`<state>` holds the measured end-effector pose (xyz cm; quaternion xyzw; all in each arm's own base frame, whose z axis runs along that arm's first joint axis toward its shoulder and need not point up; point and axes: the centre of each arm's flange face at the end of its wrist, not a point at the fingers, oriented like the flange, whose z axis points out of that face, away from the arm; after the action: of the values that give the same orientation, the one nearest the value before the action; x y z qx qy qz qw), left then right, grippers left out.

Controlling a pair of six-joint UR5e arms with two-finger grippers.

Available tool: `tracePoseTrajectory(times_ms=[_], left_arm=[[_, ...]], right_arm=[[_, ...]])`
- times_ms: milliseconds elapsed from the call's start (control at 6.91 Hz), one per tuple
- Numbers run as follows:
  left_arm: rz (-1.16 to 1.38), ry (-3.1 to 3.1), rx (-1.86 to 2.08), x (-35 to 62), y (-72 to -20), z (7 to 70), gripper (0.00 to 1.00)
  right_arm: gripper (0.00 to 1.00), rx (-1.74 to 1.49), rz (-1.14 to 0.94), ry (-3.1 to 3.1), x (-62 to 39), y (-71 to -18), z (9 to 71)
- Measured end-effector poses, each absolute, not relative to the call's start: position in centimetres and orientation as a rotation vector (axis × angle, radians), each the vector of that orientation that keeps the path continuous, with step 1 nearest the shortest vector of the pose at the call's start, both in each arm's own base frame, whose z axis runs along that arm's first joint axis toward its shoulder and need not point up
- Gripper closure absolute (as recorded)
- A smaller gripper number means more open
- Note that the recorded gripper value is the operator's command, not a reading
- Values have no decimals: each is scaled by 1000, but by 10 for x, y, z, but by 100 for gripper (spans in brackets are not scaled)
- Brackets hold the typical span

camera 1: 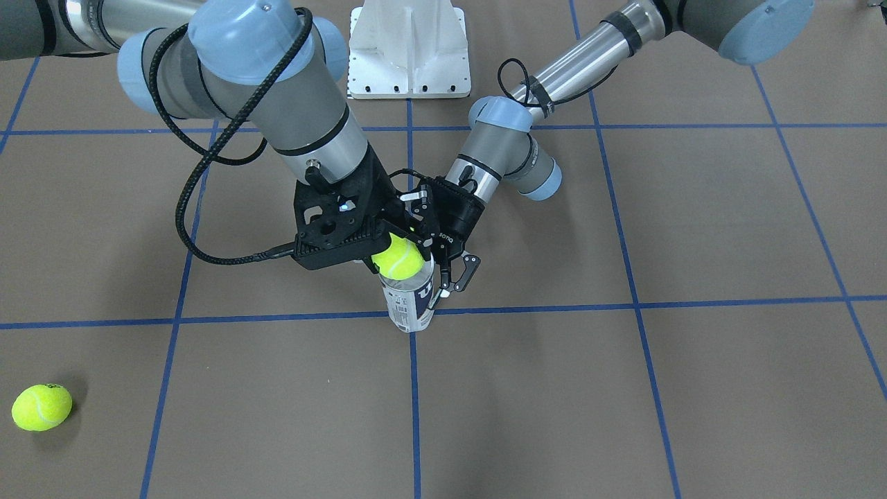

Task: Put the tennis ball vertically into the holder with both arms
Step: 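Lower the ball into the can with the right gripper, then release the ball and raise the right gripper away from the can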

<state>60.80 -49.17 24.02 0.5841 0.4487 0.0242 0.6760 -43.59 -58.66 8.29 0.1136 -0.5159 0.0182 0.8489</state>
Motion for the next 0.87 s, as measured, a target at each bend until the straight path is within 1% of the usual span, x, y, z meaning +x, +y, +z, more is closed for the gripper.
tracePoseTrajectory(times_ms=[145,290,434,869], left_arm=[[53,1008,1314,607,-493,240,17],[51,1008,1316,606,-494,240,17],[51,1007,1316,606,-494,240,17],[50,1007,1316,606,-495,239,17]], right_arm=[[100,240,36,-1084,-440,-585,84],[53,242,34,-1082,-444,-582,83],[1,243,33,-1081,-446,-581,84],[0,260,39,-1077,-445,-579,83]])
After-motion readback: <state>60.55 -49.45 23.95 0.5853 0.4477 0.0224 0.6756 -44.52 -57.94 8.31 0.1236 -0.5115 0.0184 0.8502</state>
